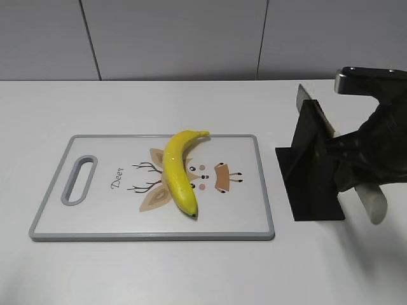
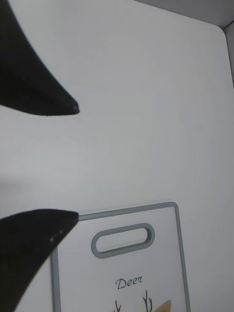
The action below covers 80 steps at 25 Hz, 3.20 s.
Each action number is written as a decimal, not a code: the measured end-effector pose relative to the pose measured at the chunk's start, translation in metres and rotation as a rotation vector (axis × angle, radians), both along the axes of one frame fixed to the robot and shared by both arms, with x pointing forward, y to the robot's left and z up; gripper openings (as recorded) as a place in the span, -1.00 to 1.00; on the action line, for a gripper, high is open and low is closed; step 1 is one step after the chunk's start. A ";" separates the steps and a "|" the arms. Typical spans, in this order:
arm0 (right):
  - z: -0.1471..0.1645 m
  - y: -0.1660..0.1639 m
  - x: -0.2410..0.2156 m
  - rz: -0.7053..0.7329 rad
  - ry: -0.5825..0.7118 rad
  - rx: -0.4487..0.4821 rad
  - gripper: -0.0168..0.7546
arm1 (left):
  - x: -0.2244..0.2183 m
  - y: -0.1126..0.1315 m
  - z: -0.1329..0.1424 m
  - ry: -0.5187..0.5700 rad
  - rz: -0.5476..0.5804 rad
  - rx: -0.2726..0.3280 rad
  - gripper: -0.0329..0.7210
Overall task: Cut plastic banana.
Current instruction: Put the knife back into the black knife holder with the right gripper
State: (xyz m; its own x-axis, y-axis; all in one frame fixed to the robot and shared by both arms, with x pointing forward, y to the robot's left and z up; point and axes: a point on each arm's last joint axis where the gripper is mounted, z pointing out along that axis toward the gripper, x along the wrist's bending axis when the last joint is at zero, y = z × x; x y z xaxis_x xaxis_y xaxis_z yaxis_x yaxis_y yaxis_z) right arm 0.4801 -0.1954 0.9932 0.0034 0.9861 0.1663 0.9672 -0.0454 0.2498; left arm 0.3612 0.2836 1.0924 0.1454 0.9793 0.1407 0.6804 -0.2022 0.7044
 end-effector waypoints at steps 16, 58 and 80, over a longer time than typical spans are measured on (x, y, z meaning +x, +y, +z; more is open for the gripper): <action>0.023 0.005 0.013 0.074 -0.080 0.002 0.47 | 0.000 0.000 -0.001 0.008 0.003 0.001 0.65; 0.111 -0.063 -0.158 0.392 -0.492 -0.022 0.59 | -0.135 0.021 -0.041 -0.155 -0.170 -0.173 0.62; 0.063 -0.094 -0.250 0.413 -0.859 0.083 0.59 | -0.130 0.017 -0.042 -0.256 -0.249 -0.141 0.60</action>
